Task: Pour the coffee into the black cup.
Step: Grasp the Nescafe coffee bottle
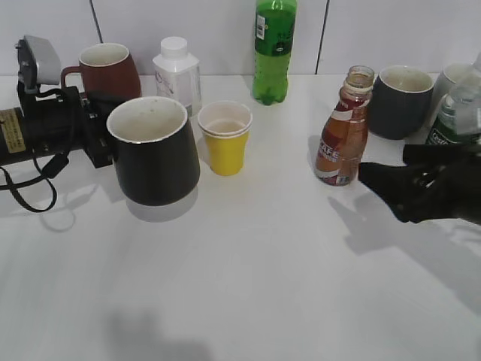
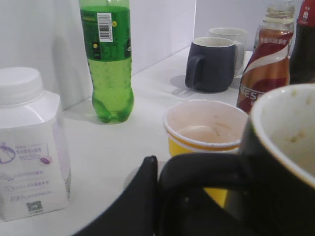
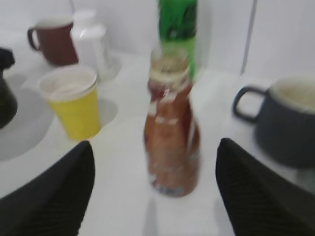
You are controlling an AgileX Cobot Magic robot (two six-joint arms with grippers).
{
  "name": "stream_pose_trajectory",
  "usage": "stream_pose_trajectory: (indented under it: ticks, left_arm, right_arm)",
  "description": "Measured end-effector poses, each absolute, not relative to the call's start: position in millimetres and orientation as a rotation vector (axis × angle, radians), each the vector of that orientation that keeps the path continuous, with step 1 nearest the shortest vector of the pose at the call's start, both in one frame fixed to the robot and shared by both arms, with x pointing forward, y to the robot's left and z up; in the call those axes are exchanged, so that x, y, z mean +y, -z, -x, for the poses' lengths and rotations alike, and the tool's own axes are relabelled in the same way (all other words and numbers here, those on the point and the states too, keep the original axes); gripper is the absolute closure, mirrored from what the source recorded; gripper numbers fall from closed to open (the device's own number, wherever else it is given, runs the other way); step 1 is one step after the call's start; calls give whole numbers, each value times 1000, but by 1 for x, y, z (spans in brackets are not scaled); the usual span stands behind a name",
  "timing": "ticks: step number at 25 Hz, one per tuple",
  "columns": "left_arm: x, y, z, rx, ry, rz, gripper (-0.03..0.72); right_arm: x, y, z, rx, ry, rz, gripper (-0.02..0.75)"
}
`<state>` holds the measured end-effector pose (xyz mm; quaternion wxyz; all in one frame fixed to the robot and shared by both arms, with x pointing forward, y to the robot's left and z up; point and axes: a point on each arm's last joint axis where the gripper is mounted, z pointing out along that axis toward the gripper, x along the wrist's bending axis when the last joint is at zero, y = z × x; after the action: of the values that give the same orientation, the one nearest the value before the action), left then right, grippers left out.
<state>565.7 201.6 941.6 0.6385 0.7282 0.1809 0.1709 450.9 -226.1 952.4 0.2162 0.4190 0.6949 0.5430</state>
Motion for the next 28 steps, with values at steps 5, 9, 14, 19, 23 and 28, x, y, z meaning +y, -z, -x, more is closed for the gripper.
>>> stream_pose_trajectory:
  ticks: [5, 9, 14, 19, 23, 28]
  left_arm:
    - [202, -942, -566, 413, -390, -1662, 650]
    - [202, -942, -566, 413, -390, -1662, 650]
    - [202, -942, -566, 413, -390, -1662, 650]
    - [202, -942, -566, 413, -390, -1662, 650]
    - [202, -942, -566, 413, -390, -1662, 650]
    - [202, -942, -566, 413, -390, -1662, 650]
  right_arm:
    - [-225, -933, -471, 1983, -1421, -1144, 74]
    - [-223, -920, -487, 1987, -1413, -1139, 74]
    - [-218, -903, -510, 1996, -1422, -1141, 74]
    - [-213, -891, -535, 1970, -1476, -1118, 73]
    - [-207, -890, -551, 1943, -1543, -1051, 75]
    - [-203, -892, -557, 1963, -1571, -989, 101]
